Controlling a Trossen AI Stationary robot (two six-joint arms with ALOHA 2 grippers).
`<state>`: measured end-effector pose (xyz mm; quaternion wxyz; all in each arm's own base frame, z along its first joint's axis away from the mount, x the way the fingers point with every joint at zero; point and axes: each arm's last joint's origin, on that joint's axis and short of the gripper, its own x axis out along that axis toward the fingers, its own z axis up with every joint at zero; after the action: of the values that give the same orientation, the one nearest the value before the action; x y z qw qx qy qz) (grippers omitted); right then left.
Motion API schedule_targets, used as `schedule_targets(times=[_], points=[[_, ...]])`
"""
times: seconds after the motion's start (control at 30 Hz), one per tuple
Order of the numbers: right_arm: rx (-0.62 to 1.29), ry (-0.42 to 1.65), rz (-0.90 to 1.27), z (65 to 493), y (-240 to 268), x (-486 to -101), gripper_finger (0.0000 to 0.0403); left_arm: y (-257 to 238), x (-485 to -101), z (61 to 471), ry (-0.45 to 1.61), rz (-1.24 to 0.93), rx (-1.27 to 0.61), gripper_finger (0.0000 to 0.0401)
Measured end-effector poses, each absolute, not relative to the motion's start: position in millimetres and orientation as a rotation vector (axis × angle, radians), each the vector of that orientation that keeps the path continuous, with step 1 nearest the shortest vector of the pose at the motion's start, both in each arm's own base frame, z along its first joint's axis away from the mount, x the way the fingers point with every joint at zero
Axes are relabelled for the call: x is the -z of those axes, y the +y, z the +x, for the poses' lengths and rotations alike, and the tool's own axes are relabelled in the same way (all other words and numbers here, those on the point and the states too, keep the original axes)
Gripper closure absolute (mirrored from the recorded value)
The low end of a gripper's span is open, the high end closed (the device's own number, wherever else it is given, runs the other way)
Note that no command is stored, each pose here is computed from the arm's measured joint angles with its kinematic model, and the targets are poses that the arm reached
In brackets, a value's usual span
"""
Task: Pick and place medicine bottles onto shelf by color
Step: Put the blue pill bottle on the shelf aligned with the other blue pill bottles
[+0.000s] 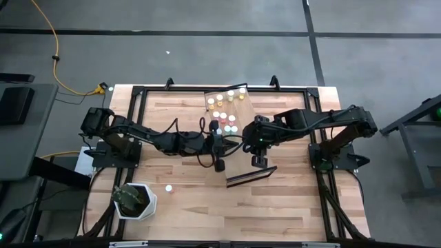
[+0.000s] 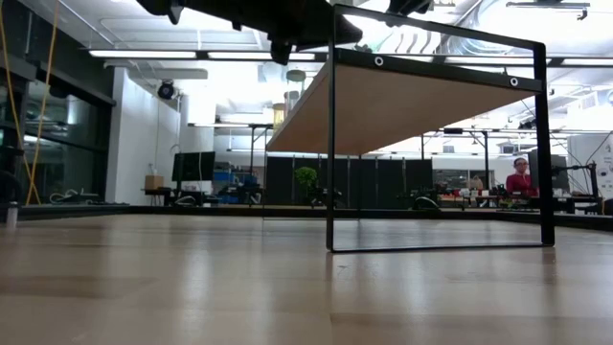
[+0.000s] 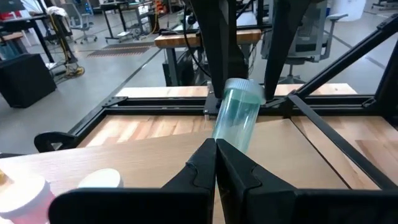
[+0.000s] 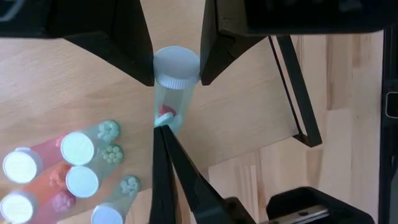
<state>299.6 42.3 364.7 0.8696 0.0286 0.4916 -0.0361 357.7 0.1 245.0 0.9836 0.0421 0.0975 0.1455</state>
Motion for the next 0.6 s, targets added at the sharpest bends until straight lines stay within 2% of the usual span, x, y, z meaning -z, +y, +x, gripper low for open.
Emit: schedule_targets(times=[0.6], points=[[0.049, 0.962, 0.036, 305.0, 43.1, -368.4, 0.0302, 0.0, -236.4, 361.1, 0.215, 0.067, -0.291, 0.0401]])
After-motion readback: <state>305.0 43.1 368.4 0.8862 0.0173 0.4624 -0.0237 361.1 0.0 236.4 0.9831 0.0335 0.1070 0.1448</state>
